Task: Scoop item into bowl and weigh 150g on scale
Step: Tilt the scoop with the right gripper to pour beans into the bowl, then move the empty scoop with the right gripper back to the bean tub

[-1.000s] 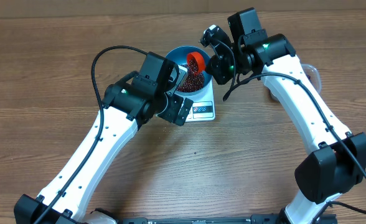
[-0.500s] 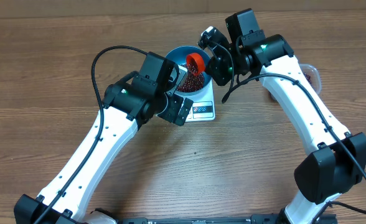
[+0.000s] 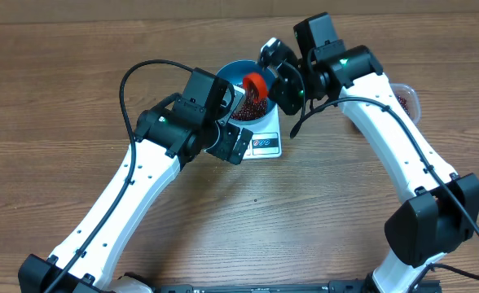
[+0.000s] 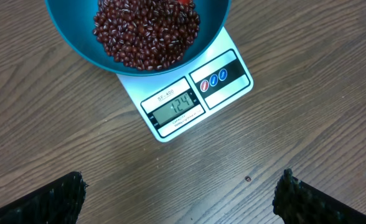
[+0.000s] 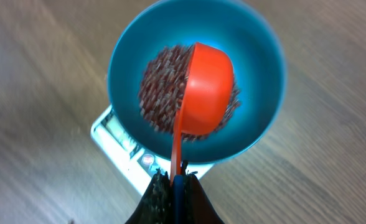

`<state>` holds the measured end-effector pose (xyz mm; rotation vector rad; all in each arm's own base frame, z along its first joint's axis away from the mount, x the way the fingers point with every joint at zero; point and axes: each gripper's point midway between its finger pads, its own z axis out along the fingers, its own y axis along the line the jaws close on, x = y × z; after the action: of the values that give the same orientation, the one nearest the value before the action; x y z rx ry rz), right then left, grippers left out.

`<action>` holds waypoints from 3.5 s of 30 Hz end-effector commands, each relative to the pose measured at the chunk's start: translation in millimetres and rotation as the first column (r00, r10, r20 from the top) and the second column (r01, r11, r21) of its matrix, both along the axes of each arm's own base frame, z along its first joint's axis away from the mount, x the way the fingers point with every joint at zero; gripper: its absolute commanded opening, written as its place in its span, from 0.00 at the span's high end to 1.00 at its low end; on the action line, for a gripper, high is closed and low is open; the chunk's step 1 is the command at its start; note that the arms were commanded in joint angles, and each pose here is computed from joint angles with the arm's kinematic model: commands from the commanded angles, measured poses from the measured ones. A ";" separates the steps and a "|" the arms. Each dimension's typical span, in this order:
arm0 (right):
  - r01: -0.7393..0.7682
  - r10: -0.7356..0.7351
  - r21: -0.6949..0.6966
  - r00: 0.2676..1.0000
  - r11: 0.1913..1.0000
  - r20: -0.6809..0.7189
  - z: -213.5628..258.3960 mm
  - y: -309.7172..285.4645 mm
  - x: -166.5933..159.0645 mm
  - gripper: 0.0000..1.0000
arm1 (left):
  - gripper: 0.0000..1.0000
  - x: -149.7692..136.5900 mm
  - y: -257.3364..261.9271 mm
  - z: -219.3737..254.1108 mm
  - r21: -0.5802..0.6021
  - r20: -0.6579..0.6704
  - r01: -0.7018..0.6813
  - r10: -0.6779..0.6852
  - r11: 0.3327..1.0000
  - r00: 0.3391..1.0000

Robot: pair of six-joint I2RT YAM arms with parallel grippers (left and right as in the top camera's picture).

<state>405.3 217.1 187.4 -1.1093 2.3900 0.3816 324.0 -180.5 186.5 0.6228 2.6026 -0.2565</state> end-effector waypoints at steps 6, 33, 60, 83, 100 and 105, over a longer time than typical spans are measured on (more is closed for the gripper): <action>0.083 -0.085 0.024 0.992 0.996 0.090 19.3 7.2 21.1 0.96 | 0.00 -0.9 1.3 7.0 -0.018 0.016 -0.008 0.008 1.000 1.000; 0.110 -0.105 -0.040 0.989 0.993 0.101 14.4 0.0 20.5 0.96 | 0.00 -0.9 1.4 7.2 -0.019 0.016 -0.008 0.008 1.000 1.000; 0.095 -0.069 -0.153 0.983 0.984 0.169 12.3 7.1 16.4 0.96 | 0.00 -0.9 1.3 7.0 -0.018 0.016 -0.008 0.008 1.000 1.000; 0.064 -0.072 0.131 0.996 0.989 0.055 44.4 11.8 5.8 0.96 | 0.00 -0.9 1.3 7.0 -0.018 0.016 -0.008 0.008 1.000 1.000; 0.701 -0.695 -0.073 0.713 0.709 0.092 69.6 -227.4 6.2 0.96 | 0.00 -0.9 1.3 7.0 -0.018 0.016 -0.008 0.008 1.000 1.000; 0.739 -0.750 -0.195 0.661 0.645 0.023 33.3 -259.1 -6.7 0.96 | 0.00 -0.9 1.3 7.0 -0.019 0.016 -0.008 0.008 1.000 1.000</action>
<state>401.2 -21.7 236.0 -0.1374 2.6624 -0.0145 324.0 -180.5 186.5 0.6228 2.6026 -0.2565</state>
